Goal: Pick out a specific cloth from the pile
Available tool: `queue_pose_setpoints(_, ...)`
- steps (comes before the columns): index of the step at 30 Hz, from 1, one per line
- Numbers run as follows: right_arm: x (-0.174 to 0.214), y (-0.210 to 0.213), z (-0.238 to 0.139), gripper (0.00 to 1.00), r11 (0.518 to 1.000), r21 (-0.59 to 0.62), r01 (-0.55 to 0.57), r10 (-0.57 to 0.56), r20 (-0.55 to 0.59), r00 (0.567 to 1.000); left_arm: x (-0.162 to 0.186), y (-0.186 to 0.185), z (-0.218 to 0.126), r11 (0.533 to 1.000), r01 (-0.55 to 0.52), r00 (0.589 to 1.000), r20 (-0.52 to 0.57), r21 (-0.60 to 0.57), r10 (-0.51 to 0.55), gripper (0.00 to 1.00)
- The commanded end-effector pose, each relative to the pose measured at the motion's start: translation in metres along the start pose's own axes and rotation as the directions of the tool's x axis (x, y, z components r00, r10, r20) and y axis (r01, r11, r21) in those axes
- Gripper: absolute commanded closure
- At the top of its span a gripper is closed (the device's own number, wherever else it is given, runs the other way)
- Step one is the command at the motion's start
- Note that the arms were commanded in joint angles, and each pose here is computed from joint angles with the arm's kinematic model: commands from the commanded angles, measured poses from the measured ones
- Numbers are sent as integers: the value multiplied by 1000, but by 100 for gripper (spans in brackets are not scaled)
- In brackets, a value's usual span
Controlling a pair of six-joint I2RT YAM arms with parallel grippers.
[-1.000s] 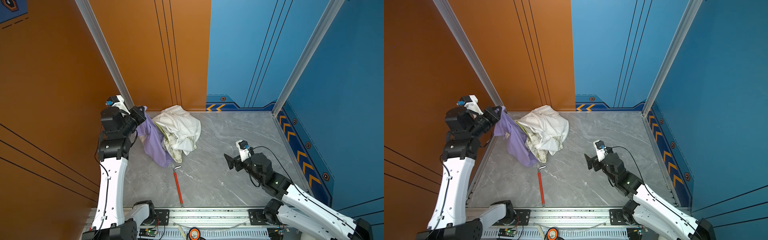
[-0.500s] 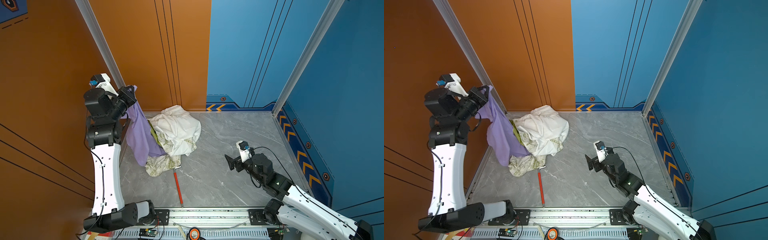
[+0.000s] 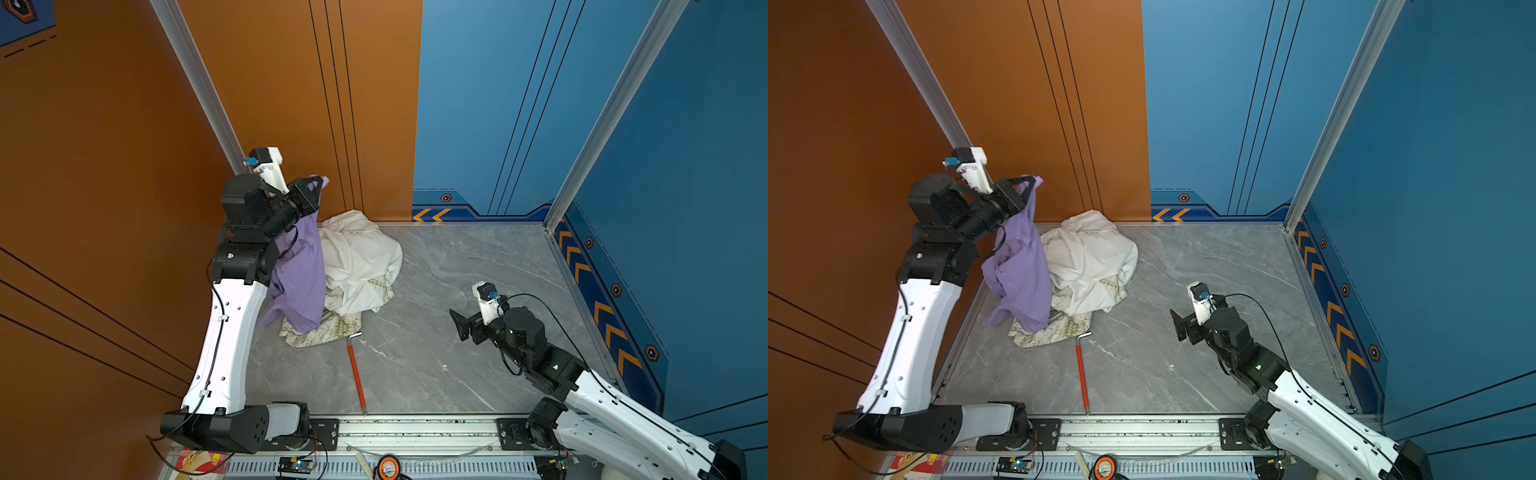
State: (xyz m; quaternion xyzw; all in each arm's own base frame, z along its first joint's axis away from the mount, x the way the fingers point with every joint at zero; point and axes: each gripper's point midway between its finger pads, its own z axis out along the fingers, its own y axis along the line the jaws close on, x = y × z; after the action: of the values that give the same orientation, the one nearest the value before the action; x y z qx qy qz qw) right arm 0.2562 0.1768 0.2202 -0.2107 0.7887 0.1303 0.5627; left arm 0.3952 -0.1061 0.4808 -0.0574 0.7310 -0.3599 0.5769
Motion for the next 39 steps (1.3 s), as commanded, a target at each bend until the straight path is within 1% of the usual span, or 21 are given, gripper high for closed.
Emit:
queue_pose_setpoints(1, 2, -1, -2, 0, 1000, 5, 26, -26, -17, 1000, 64, -8, 27, 997, -36, 988, -150, 62, 45, 100)
queue_pose_setpoints(3, 3, -1, -3, 0, 1000, 8, 27, -26, -20, 999, 115, -4, 40, 998, -16, 964, -264, 63, 33, 100)
queue_pose_setpoints(5, 3, -3, -5, 0, 1000, 12, 29, -28, -17, 999, 165, 0, 50, 998, -8, 927, -374, 64, 32, 100)
queue_pose_setpoints(7, 4, -3, -6, 0, 999, 13, 32, -32, -15, 999, 209, 6, 55, 998, 11, 884, -468, 54, 15, 91)
queue_pose_setpoints(8, 5, -3, -6, 0, 999, 14, 32, -31, -15, 999, 224, 8, 55, 999, 17, 866, -500, 51, 10, 84)
queue_pose_setpoints(10, 4, -4, -8, 0, 999, 17, 30, -30, -11, 1000, 253, 12, 54, 999, 19, 832, -554, 40, 7, 61)
queue_pose_setpoints(11, 4, -4, -8, 0, 999, 16, 32, -32, -12, 999, 262, 13, 52, 999, 14, 822, -569, 38, 10, 54)
queue_pose_setpoints(12, 4, -4, -8, 0, 999, 16, 31, -31, -12, 999, 269, 16, 48, 1000, 5, 816, -578, 21, 8, 51)
queue_pose_setpoints(13, 4, -4, -8, 0, 999, 15, 32, -32, -12, 999, 271, 19, 43, 1000, -11, 817, -576, 5, 11, 47)
queue_pose_setpoints(14, 4, -4, -8, 0, 999, 14, 35, -35, -14, 999, 272, 22, 38, 1000, -30, 823, -568, -2, 23, 39)
queue_pose_setpoints(15, 4, -4, -8, 0, 999, 11, 38, -38, -17, 999, 268, 25, 32, 998, -58, 832, -553, -12, 42, 27)
queue_pose_setpoints(16, 4, -4, -9, 0, 999, 11, 39, -39, -17, 999, 264, 32, 26, 995, -95, 840, -539, -37, 60, 11)
queue_pose_setpoints(17, 4, -4, -9, 0, 999, 10, 43, -43, -18, 999, 258, 37, 20, 991, -124, 845, -529, -58, 75, 3)
queue_pose_setpoints(18, 3, -4, -9, 0, 999, 11, 46, -45, -18, 999, 251, 45, 12, 984, -153, 847, -525, -95, 82, 1)
queue_pose_setpoints(20, 3, -4, -9, 0, 999, 8, 51, -50, -18, 999, 236, 62, -1, 971, -167, 854, -517, -172, 56, 1)
queue_pose_setpoints(25, 0, -1, -8, 0, 999, -3, 48, -48, -11, 999, 199, 105, -37, 941, -77, 904, -421, -330, -73, 1)
queue_pose_setpoints(28, -1, 0, -7, 0, 999, -11, 42, -42, -10, 999, 184, 137, -62, 897, -31, 929, -343, -441, -137, 2)
queue_pose_setpoints(31, -2, 1, -6, 0, 999, -11, 41, -42, -12, 999, 175, 167, -86, 839, 14, 946, -266, -545, -188, 4)
queue_pose_setpoints(32, -3, 1, -5, 0, 999, -11, 41, -41, -10, 999, 184, 181, -93, 813, 36, 940, -257, -582, -225, 5)
queue_pose_setpoints(37, -3, 4, -3, 0, 999, -20, 32, -32, -11, 999, 197, 219, -113, 719, 162, 915, -170, -675, -366, 7)
queue_pose_setpoints(39, -2, 4, -2, 0, 999, -21, 28, -28, -14, 1000, 204, 233, -119, 669, 210, 898, -129, -713, -420, 8)
